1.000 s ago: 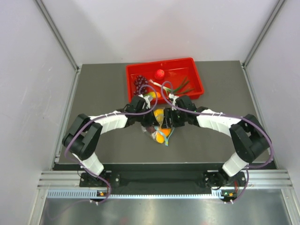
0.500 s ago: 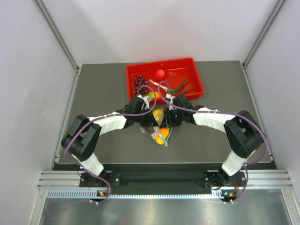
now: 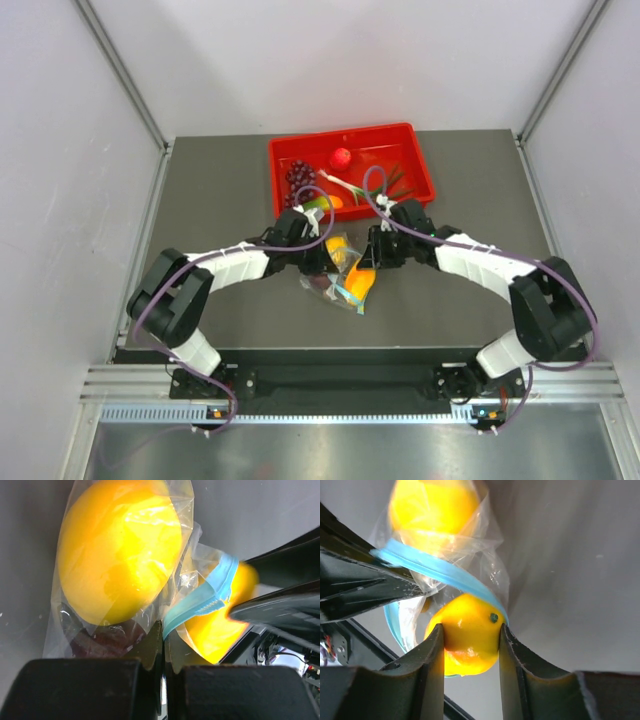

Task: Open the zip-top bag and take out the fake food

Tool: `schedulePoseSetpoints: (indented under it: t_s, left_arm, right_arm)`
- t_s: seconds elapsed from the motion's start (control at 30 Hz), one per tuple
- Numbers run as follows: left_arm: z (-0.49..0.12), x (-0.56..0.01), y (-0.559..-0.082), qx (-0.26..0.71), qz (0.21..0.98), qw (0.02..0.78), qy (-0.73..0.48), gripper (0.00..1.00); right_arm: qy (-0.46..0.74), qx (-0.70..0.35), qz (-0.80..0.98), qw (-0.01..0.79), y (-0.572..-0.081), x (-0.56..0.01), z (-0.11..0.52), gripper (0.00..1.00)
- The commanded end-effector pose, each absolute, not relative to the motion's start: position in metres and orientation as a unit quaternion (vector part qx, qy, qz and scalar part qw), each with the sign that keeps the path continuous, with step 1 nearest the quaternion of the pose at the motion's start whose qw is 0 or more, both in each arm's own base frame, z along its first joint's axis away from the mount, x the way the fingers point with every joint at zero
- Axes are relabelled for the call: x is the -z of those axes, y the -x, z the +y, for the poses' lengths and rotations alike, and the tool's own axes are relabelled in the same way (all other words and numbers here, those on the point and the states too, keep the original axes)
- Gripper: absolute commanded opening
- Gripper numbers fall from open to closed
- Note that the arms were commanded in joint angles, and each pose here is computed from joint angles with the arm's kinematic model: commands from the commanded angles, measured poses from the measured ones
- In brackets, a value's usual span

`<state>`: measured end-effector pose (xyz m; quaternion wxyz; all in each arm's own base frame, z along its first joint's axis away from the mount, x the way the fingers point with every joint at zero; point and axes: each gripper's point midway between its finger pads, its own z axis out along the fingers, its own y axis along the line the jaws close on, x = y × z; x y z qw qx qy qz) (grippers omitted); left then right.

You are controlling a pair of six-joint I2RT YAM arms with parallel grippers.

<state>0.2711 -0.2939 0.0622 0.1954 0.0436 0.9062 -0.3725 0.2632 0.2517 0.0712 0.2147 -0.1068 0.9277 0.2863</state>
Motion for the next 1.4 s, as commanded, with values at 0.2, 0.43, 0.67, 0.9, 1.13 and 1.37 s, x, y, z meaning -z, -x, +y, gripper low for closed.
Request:
schedulePoseSetpoints:
  t_s: [0.2, 0.43, 0.67, 0.9, 1.13, 1.37]
  left_arm:
    - [-0.285, -0.064, -0.264, 0.368, 0.907, 0.201, -0.044, 0.0]
    - [-0.287, -0.056, -0.263, 0.367, 0.911, 0.183, -0.034, 0.0]
    - [-0.285, -0.054, -0.262, 0.357, 0.916, 0.177, -0.038, 0.0]
    - [-0.285, -0.075, -0.262, 0.361, 0.912, 0.188, -0.05, 0.0]
    - [-0.288, -0.095, -0.261, 0.377, 0.904, 0.196, -0.051, 0.0]
    - [-0.291, -0.114, -0.262, 0.386, 0.898, 0.206, -0.053, 0.0]
  right_arm:
    - [0.081, -0.295, 0.902, 0.304, -0.286, -0.128, 0.246, 0.0]
    - [0.059, -0.306, 0.881, 0.355, -0.303, -0.168, 0.244, 0.0]
    - [0.028, -0.308, 0.859, 0.407, -0.327, -0.212, 0.226, 0.0]
    - [0.008, -0.272, 0.85, 0.451, -0.385, -0.239, 0.189, 0.0]
    - [-0.001, -0.203, 0.844, 0.496, -0.473, -0.254, 0.16, 0.01]
    - [-0.015, -0.167, 0.848, 0.503, -0.541, -0.227, 0.161, 0.14]
